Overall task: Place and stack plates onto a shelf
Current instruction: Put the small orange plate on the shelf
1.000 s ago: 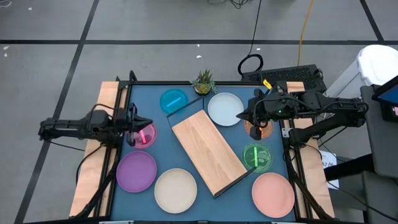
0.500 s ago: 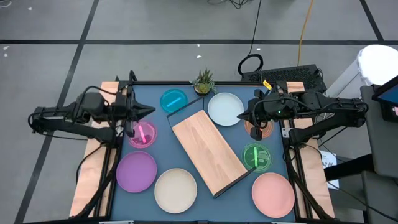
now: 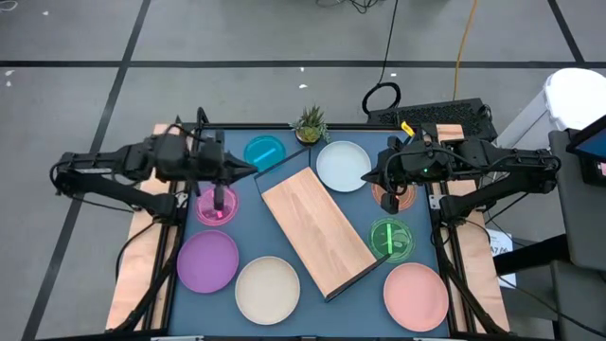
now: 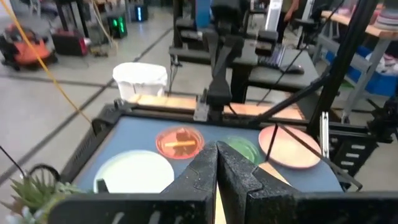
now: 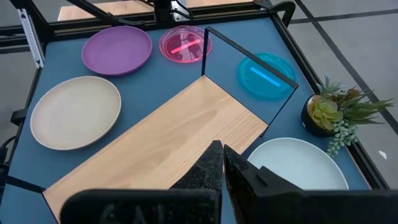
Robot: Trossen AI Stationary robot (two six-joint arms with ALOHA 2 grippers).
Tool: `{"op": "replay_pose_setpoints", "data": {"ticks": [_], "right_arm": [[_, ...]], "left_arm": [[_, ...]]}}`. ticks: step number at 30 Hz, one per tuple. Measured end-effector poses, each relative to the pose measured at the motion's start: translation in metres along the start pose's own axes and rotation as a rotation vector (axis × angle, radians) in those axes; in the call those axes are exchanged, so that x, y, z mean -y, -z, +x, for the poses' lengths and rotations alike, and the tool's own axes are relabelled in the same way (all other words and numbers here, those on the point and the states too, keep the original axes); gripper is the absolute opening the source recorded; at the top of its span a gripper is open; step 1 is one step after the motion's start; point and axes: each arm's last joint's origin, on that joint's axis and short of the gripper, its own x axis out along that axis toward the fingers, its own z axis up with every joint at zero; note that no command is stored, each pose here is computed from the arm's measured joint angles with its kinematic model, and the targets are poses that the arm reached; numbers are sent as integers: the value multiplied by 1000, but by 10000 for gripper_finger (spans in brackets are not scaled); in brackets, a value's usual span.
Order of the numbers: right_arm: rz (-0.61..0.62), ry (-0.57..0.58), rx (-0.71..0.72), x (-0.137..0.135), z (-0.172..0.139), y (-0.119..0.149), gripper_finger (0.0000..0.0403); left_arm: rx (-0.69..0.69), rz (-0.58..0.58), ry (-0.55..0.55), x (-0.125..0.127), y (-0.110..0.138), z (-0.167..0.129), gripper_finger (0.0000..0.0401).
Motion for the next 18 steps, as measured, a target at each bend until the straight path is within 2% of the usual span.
{"op": "replay_pose_setpoints", "data": {"ticks": [3,7,9,18], "right_arm": [[3,0,-1,0,0,0,0],[38,0,-3,0,1,1,0],[61,3,-15,0,4,3,0],[91,33,-105,0,39,32,0]], "left_arm": [[-28,-33,1,2,3,10,12],[-56,-224,-10,2,7,20,12],[-61,-270,-20,1,8,24,12],[-142,-280,-38,3,17,37,12]]}}
